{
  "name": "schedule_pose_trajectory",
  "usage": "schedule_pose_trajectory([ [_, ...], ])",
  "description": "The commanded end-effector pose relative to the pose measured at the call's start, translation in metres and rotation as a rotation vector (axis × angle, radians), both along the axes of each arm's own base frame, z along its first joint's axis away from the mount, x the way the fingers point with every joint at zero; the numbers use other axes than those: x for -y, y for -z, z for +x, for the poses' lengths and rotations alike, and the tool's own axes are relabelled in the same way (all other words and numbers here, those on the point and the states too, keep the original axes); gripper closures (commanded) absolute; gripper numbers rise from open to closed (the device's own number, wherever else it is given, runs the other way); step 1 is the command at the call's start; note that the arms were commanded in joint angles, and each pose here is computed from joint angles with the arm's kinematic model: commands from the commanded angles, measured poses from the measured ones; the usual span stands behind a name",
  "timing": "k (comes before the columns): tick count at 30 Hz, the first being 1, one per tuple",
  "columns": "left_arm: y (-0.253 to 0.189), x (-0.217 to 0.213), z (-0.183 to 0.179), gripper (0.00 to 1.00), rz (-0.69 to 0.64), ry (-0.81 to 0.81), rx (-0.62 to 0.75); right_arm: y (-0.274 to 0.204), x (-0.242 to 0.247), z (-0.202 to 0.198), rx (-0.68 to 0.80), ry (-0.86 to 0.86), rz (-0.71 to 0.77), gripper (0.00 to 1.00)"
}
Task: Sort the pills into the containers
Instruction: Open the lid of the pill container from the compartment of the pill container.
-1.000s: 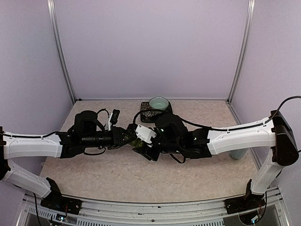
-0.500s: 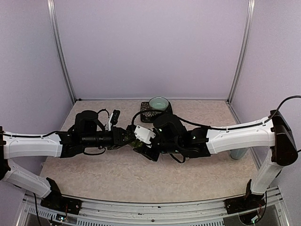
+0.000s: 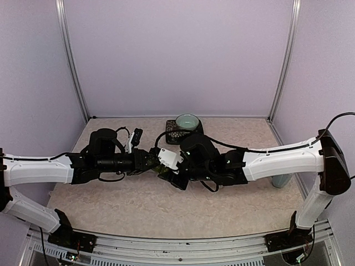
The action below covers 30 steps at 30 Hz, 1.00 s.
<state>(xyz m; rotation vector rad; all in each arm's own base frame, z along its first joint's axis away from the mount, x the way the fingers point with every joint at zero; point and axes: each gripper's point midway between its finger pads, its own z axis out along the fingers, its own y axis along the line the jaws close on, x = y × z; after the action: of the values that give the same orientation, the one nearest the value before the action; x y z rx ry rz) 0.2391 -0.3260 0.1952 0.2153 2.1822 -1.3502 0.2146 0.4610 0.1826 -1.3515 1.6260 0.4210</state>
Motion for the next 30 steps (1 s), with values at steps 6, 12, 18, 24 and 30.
schedule_pose_trajectory([
  [6,0.009,-0.007,0.003,0.83,0.085,-0.022,0.042,-0.017,-0.008,-0.015,-0.086,-0.064,0.038,0.72],
  [12,0.012,-0.012,0.001,0.83,0.108,-0.025,0.055,-0.025,-0.007,-0.02,-0.177,-0.105,0.075,0.71],
  [18,0.012,-0.016,-0.002,0.83,0.12,-0.021,0.069,-0.039,-0.002,-0.022,-0.263,-0.148,0.135,0.7],
  [24,0.015,-0.018,-0.005,0.83,0.127,-0.012,0.072,-0.05,0.0,-0.025,-0.327,-0.19,0.171,0.67],
  [30,0.015,-0.018,-0.009,0.83,0.122,0.001,0.071,-0.053,0.006,-0.018,-0.318,-0.154,0.158,0.48],
])
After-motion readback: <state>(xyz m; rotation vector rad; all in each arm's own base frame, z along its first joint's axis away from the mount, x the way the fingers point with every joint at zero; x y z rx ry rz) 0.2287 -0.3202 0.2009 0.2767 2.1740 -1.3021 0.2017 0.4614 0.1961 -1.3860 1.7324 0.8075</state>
